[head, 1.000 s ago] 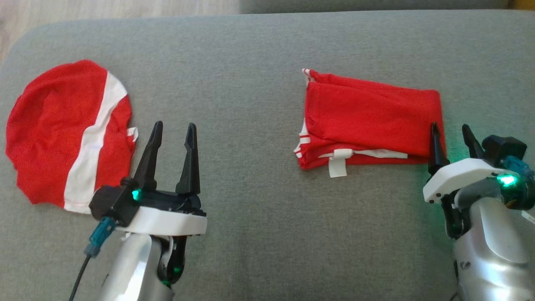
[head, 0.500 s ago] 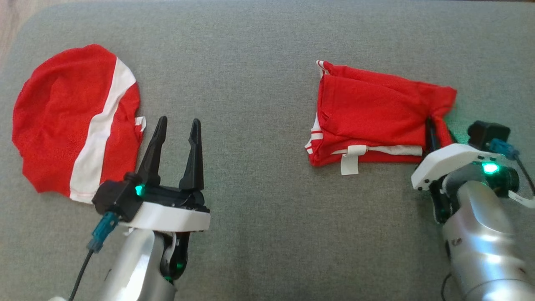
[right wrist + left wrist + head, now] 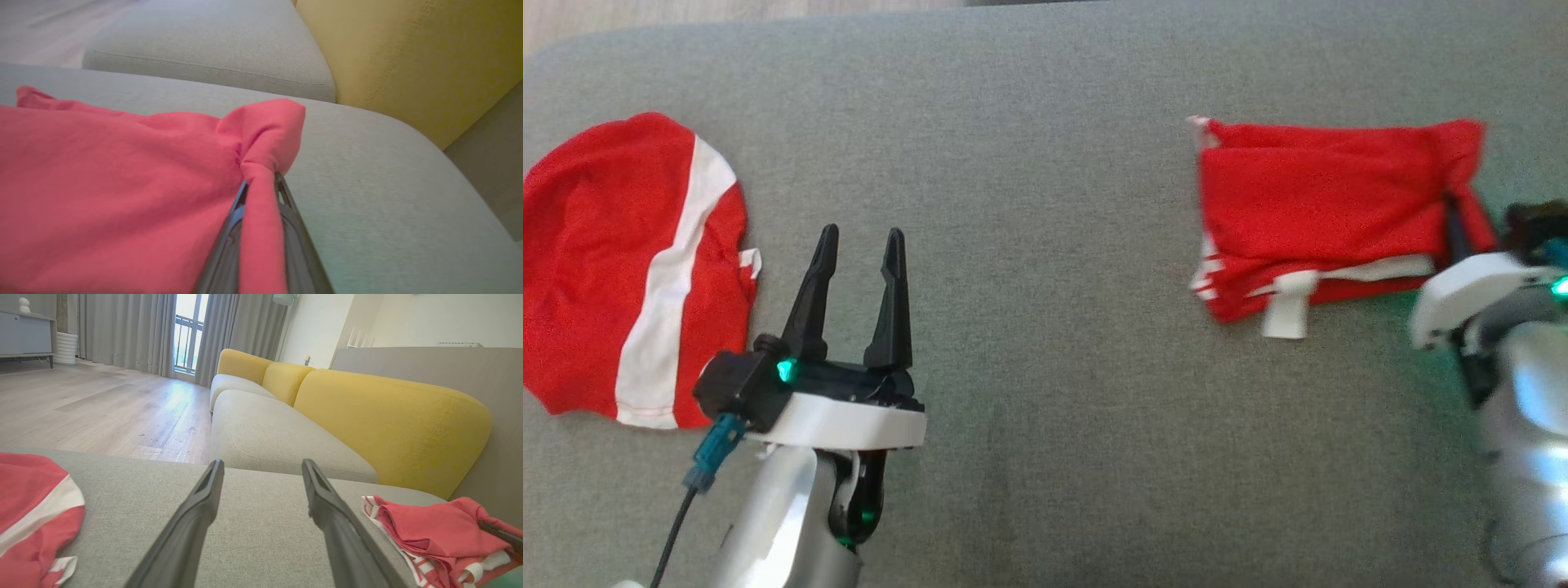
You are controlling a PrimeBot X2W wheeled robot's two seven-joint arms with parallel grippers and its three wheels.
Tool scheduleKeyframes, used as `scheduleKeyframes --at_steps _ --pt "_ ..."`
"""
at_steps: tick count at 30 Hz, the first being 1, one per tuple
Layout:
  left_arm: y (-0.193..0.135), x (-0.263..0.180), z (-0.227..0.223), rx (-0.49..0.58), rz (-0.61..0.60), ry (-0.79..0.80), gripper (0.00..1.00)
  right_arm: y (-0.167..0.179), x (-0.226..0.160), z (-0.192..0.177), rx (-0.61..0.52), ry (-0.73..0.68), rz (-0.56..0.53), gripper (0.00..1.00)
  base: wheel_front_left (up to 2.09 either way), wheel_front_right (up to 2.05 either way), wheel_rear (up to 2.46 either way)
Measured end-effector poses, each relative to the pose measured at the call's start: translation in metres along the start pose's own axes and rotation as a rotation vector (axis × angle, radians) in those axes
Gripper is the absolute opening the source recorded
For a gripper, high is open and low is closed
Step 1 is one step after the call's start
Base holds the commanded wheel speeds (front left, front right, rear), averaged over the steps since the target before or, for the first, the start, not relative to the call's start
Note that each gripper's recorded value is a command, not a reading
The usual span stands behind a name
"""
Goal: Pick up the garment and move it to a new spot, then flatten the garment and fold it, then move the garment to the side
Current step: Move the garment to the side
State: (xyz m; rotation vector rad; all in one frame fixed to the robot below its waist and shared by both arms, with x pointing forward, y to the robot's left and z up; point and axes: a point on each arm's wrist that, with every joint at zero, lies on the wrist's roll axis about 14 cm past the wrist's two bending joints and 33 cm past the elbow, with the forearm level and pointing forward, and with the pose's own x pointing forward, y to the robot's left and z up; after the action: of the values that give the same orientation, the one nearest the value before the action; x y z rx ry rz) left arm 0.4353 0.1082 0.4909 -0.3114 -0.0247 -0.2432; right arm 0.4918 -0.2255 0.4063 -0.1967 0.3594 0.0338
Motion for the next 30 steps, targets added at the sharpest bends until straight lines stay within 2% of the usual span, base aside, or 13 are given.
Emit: scheduleKeyframes --at_steps 5,11,24,30 --pt "0.000 0.006 -0.005 -0.005 -0.005 0.009 1.00 -0.055 0.003 0.005 -0.121 0.021 -0.073 0.00 0.00 0.00 0.00" --pt "0.003 0.014 -0.008 -0.004 -0.005 0.012 1.00 -0.103 0.002 0.001 -0.191 0.073 -0.139 0.00 0.00 0.00 0.00" --pt "0.011 0.023 -0.016 -0.001 0.004 0.028 1.00 -0.138 0.013 0.000 -0.265 0.125 -0.186 0.00 0.00 0.00 0.00" --pt "0.016 0.024 -0.022 -0.001 0.014 0.040 1.00 -0.161 0.015 -0.001 -0.274 0.140 -0.245 0.00 0.00 0.00 0.00"
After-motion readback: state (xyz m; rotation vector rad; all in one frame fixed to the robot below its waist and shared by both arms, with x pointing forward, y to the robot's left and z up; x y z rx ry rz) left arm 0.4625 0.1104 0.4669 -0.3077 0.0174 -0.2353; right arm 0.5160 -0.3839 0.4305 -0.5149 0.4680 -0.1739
